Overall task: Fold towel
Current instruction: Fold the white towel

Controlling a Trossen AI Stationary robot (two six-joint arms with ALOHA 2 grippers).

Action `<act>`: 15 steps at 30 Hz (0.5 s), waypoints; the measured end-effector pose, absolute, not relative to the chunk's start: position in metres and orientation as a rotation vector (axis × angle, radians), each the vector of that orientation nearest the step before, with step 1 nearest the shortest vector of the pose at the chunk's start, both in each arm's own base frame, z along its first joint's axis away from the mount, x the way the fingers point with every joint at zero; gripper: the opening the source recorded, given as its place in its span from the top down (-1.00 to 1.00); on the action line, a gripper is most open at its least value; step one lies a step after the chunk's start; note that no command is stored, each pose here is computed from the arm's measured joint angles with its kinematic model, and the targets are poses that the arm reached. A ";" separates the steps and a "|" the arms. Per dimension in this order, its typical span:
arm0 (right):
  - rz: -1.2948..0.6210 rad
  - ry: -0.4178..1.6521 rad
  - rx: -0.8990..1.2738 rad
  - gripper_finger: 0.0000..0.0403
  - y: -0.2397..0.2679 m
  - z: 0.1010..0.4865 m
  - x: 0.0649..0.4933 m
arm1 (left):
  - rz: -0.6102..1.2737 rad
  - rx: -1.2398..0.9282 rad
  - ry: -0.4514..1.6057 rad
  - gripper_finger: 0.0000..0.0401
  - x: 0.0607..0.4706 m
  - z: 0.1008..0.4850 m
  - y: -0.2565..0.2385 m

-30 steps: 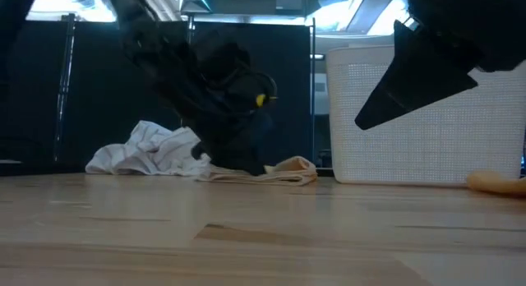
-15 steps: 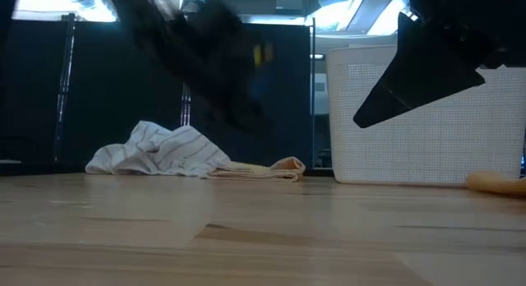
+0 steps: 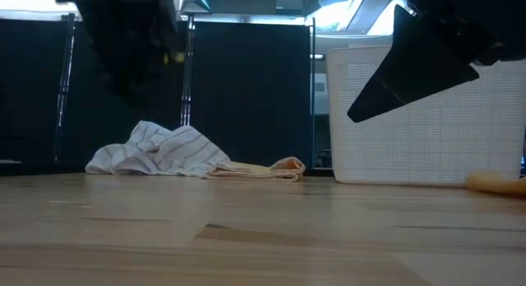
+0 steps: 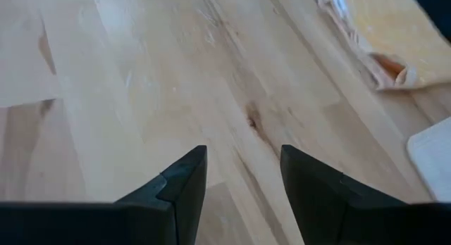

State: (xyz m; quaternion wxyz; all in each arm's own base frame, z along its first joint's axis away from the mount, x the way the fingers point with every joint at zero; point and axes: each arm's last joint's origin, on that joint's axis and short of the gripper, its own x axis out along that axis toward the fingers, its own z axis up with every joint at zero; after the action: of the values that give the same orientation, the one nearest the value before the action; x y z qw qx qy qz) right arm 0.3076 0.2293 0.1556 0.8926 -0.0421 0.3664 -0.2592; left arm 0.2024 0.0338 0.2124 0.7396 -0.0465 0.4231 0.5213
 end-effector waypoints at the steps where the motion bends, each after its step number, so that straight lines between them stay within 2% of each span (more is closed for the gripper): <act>1: -0.539 0.754 -0.090 0.09 0.229 0.156 0.308 | 1.159 -0.101 0.949 0.31 0.200 0.206 0.036; 7: -0.538 0.744 -0.116 0.09 0.229 0.156 0.308 | 1.203 -0.131 0.998 0.31 0.192 0.173 0.053; 15: -0.535 0.745 -0.118 0.09 0.229 0.156 0.308 | 1.221 -0.173 0.981 0.31 0.185 0.153 0.069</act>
State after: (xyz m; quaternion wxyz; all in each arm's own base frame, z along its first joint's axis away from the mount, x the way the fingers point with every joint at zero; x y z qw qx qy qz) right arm 0.3084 0.2294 0.1563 0.8949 -0.0570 0.3596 -0.2582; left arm 0.1848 0.0689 0.1533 0.7053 -0.0777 0.4413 0.5494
